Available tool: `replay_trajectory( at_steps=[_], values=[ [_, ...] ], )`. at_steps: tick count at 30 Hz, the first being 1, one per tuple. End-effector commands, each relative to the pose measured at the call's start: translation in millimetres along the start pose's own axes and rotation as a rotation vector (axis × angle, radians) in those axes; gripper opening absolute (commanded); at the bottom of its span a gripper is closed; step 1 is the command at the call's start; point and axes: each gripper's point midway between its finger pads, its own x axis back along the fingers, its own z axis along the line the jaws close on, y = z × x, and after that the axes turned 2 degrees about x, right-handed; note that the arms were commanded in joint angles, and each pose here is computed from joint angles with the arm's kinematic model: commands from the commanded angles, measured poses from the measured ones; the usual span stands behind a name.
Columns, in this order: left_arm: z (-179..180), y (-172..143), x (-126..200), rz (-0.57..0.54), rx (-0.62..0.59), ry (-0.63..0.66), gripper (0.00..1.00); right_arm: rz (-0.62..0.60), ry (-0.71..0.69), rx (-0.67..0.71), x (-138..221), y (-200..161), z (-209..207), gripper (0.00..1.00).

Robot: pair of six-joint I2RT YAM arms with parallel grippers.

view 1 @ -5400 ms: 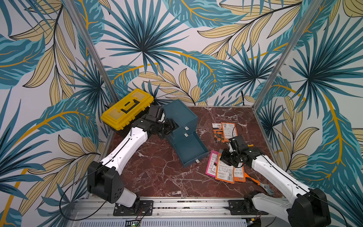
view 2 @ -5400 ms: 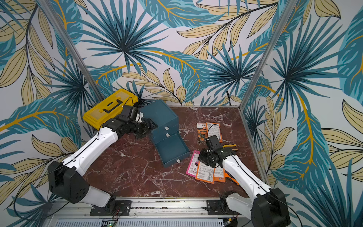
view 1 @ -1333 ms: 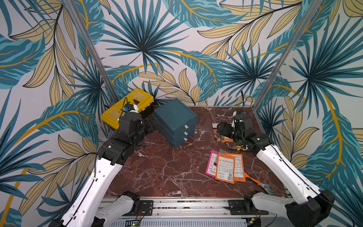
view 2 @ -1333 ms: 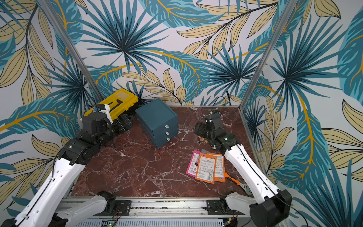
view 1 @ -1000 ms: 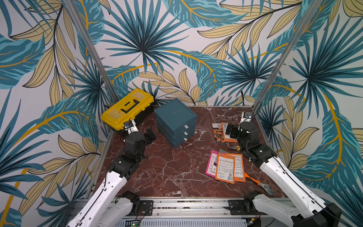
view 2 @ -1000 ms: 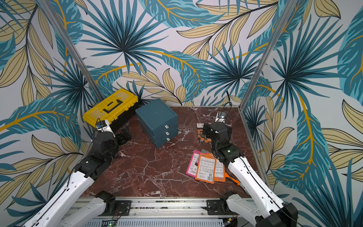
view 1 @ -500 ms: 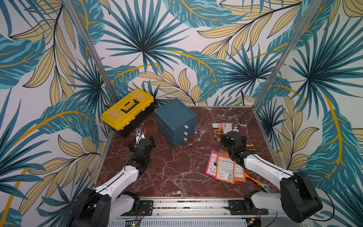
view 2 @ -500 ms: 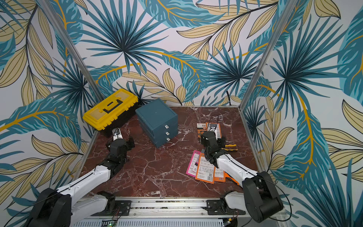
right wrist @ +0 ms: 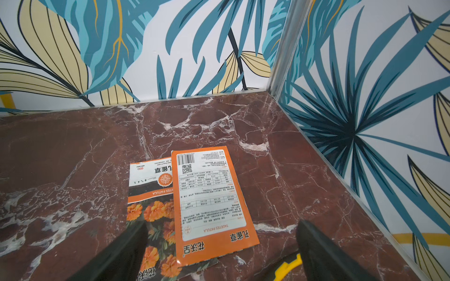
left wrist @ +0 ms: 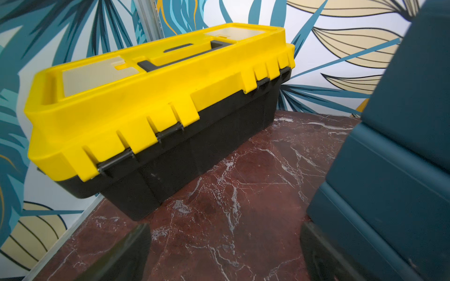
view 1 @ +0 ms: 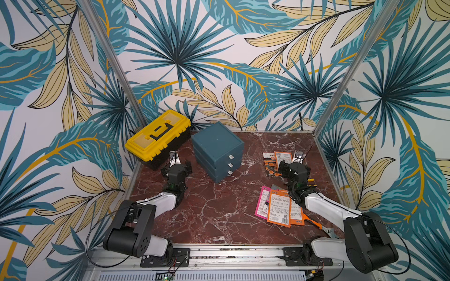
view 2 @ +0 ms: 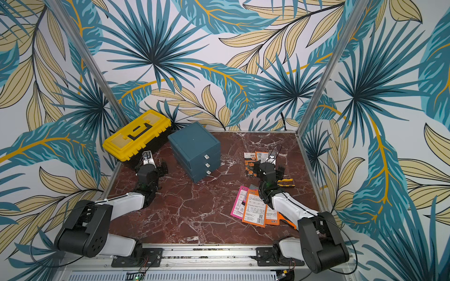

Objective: Take the seed bags out of the drawer
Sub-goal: Reset both arms

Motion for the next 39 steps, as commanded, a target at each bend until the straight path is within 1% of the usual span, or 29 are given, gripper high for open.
replay_trajectory(
  at_steps=[1, 2, 4, 6, 7, 8, 10, 12, 13, 16, 20, 22, 24, 25, 26, 27, 28, 30, 31, 32, 33, 34, 35, 36, 39],
  values=[
    [0, 30, -10, -0.101, 0.069, -0.029, 1.0, -0.042, 0.028, -0.036, 2, 9, 2, 1.0],
    [2, 32, -10, -0.103, 0.075, -0.018, 1.0, -0.034, 0.031, -0.029, 0, 10, 4, 0.99],
    [5, 32, -2, -0.048, 0.089, -0.003, 1.0, -0.016, 0.035, -0.014, -3, 9, 7, 1.0],
    [3, 39, 13, 0.005, 0.099, -0.029, 1.0, -0.014, 0.032, -0.012, -3, 9, 6, 0.99],
    [6, 39, 22, 0.042, 0.112, -0.025, 1.0, -0.013, 0.024, -0.017, -2, 9, 4, 0.99],
    [11, 39, 30, 0.056, 0.112, -0.01, 1.0, -0.008, 0.017, -0.022, 0, 7, 2, 0.99],
    [23, 32, 41, 0.057, 0.095, 0.022, 1.0, -0.008, 0.017, -0.024, 4, 5, -1, 0.99],
    [31, 26, 46, 0.01, 0.079, 0.038, 1.0, -0.006, 0.025, -0.02, 9, 1, -4, 0.99],
    [34, 24, 45, -0.03, 0.068, 0.053, 1.0, -0.001, 0.024, -0.018, 12, -2, -6, 1.0],
    [44, 12, 36, -0.033, 0.038, 0.098, 1.0, 0.008, 0.021, -0.005, 18, -13, -11, 1.0],
    [43, -2, 17, -0.073, 0.016, 0.084, 1.0, 0.004, -0.001, -0.001, 17, -24, -16, 0.99],
    [36, -4, 5, -0.045, -0.031, 0.044, 1.0, -0.04, 0.012, -0.008, 15, -25, -14, 0.99],
    [36, -13, -5, -0.02, -0.016, 0.025, 1.0, -0.072, 0.01, 0.009, 9, -24, -13, 1.0],
    [37, -13, -7, -0.051, 0.005, 0.005, 1.0, -0.075, 0.003, 0.018, 2, -23, -14, 1.0],
    [37, -16, -9, -0.047, 0.004, -0.015, 1.0, -0.064, 0.005, 0.033, -2, -22, -13, 1.0],
    [34, -19, -11, -0.006, -0.002, -0.029, 1.0, -0.059, 0.028, 0.048, -8, -22, -10, 1.0],
    [33, -19, -11, 0.003, -0.004, -0.033, 1.0, -0.076, 0.056, 0.056, -12, -21, -6, 1.0],
    [36, -23, -9, -0.01, 0.014, -0.045, 1.0, -0.06, 0.103, 0.052, -20, -33, -1, 0.99],
    [38, -25, -8, -0.036, 0.033, -0.05, 1.0, -0.072, 0.126, 0.041, -23, -35, 0, 1.0],
    [39, -24, -7, -0.069, 0.039, -0.062, 1.0, -0.057, 0.13, 0.018, -25, -39, -3, 0.99],
    [38, -25, -7, -0.073, 0.033, -0.063, 1.0, -0.049, 0.133, 0.002, -27, -44, -6, 0.99],
    [39, -27, -7, -0.039, 0.036, -0.059, 1.0, -0.081, 0.138, 0.011, -28, -42, -5, 0.99],
    [39, -28, -8, -0.026, 0.035, -0.058, 1.0, -0.065, 0.14, 0.017, -30, -44, -4, 0.99],
    [39, -27, -8, -0.028, 0.037, -0.057, 1.0, -0.026, 0.148, 0.01, -32, -45, -3, 1.0],
    [39, -25, -8, -0.067, 0.038, -0.062, 1.0, -0.028, 0.157, 0.003, -33, -45, -4, 1.0]
  ],
)
